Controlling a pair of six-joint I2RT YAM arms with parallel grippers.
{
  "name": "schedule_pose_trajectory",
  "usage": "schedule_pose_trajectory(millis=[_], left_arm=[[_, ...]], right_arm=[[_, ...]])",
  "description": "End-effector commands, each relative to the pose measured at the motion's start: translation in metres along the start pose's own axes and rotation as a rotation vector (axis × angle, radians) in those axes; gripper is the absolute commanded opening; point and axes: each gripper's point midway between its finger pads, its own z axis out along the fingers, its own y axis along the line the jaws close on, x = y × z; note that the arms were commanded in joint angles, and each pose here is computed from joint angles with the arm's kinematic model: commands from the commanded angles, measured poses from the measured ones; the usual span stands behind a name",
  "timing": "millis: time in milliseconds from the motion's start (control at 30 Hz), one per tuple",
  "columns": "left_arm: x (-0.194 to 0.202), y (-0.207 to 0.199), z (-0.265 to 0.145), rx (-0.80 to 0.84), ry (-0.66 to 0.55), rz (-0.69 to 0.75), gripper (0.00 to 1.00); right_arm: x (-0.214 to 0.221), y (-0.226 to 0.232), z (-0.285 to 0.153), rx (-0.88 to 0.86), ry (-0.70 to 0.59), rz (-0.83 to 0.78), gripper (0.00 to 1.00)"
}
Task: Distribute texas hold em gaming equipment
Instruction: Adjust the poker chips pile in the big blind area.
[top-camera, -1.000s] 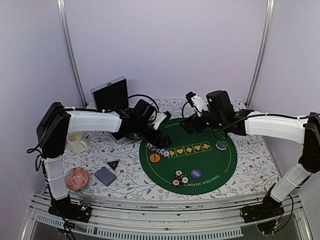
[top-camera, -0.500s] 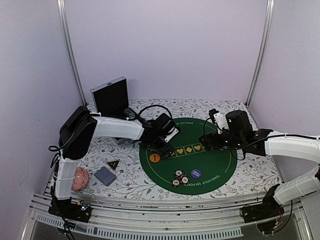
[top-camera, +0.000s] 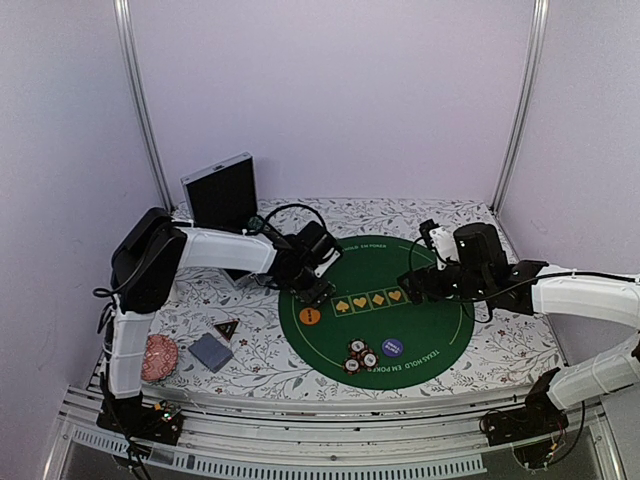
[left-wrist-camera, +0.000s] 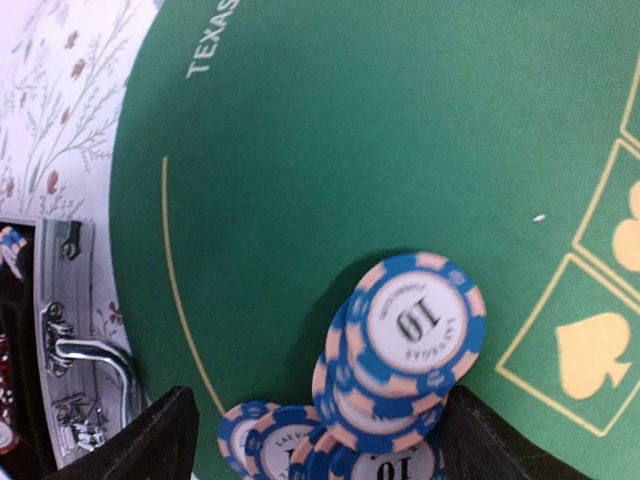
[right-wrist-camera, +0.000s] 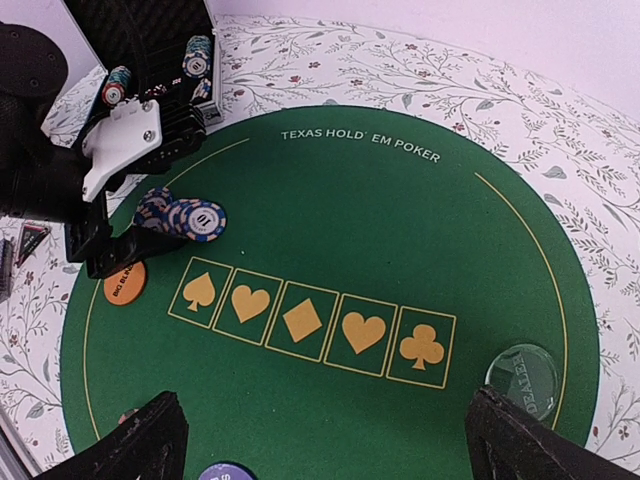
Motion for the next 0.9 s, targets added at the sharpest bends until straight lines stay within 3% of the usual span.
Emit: schedule_pose_trajectory(millis=[0, 200, 600, 867], left_arm=[[0.047, 0.041, 0.011, -0.077, 0.136, -0.027, 0.84], [0.045, 0.048, 0.005, -0.047, 0.115, -0.065, 0.85], [-0.016, 0.030, -0.034, 0.134, -0.114, -0.085, 0.88], [-0.048, 0.017, -0.002, 0.132, -0.127, -0.062, 0.87]], right_arm=[[-0.007, 0.010, -0.006, -0.054, -0.025, 0.021, 0.99], [-0.018, 0.022, -0.014, -0.121, -0.050, 0.023, 0.99], [-0.043, 0.029, -0.049, -0.184, -0.186, 0.027, 0.99], [-0.031, 0.033, -0.044, -0.208, -0.144, 0.046, 0.99]])
